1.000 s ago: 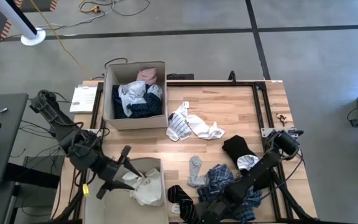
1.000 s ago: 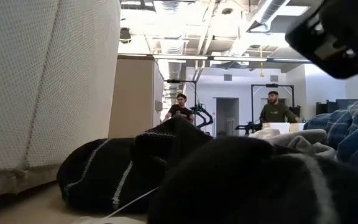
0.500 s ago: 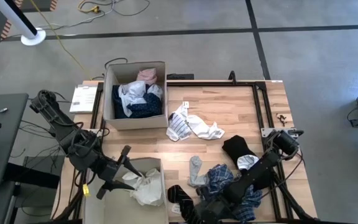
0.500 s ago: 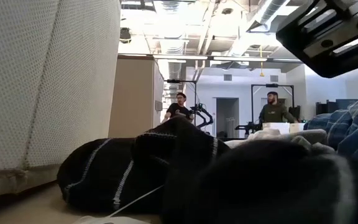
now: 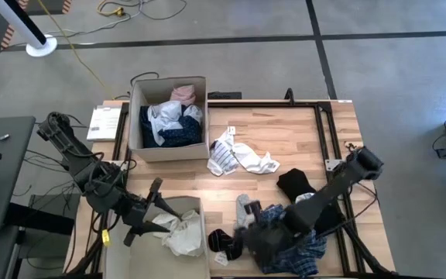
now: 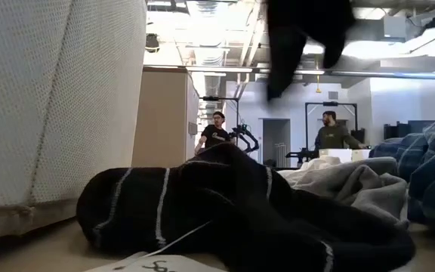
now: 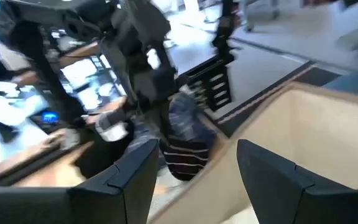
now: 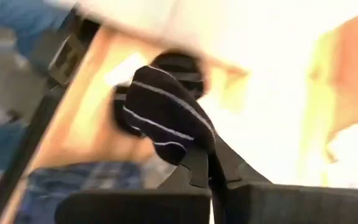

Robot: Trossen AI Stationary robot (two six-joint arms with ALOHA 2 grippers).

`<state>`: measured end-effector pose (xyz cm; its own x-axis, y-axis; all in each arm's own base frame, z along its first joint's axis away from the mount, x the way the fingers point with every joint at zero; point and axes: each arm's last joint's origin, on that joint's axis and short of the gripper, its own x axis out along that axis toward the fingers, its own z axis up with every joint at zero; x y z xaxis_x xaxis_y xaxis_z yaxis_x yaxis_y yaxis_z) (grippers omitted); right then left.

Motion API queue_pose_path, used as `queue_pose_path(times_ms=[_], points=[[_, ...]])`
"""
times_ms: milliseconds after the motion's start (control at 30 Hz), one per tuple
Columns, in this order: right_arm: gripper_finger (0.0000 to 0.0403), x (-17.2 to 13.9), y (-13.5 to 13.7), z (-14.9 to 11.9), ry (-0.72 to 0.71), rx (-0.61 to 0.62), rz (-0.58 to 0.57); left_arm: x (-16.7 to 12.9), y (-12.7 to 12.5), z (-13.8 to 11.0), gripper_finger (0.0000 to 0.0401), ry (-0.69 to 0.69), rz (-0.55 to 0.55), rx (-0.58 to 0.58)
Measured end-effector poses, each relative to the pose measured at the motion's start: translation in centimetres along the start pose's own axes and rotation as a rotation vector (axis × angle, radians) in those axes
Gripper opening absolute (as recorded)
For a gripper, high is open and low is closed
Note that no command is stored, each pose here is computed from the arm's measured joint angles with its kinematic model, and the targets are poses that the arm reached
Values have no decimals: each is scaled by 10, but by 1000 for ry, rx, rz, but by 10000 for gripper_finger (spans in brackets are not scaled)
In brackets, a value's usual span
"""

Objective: Sort clothes
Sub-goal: Put the bottom black sock into the top light brown laundry organizer

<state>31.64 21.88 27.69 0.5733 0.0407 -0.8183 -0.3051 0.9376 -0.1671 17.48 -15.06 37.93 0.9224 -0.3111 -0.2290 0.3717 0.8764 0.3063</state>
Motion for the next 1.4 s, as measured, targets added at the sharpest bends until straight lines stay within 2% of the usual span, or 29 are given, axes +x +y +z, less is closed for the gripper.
queue_pose_path(times_ms=[200,433,500,633,867,1100,1267,1400], points=[[1,-57,-57,14,-202,-58,-110,2,10,-2,212,37,143,73],[0,-98,-112,30,-469,-120,-216,11,46,-6,212,46,305,19],[0,-102,-124,32,-504,-126,-248,13,54,-7,212,32,307,4],[0,-103,-144,33,-523,-121,-306,16,68,-6,212,-37,222,-27],[0,-105,-158,36,-565,-116,-359,25,87,-16,212,-2,269,-60],[0,-108,-163,39,-610,-123,-392,52,94,-25,212,19,308,-66],[0,-107,-163,38,-599,-120,-392,61,99,-28,211,53,479,-59],[0,-107,-162,39,-597,-122,-390,61,101,-27,186,52,535,-47]])
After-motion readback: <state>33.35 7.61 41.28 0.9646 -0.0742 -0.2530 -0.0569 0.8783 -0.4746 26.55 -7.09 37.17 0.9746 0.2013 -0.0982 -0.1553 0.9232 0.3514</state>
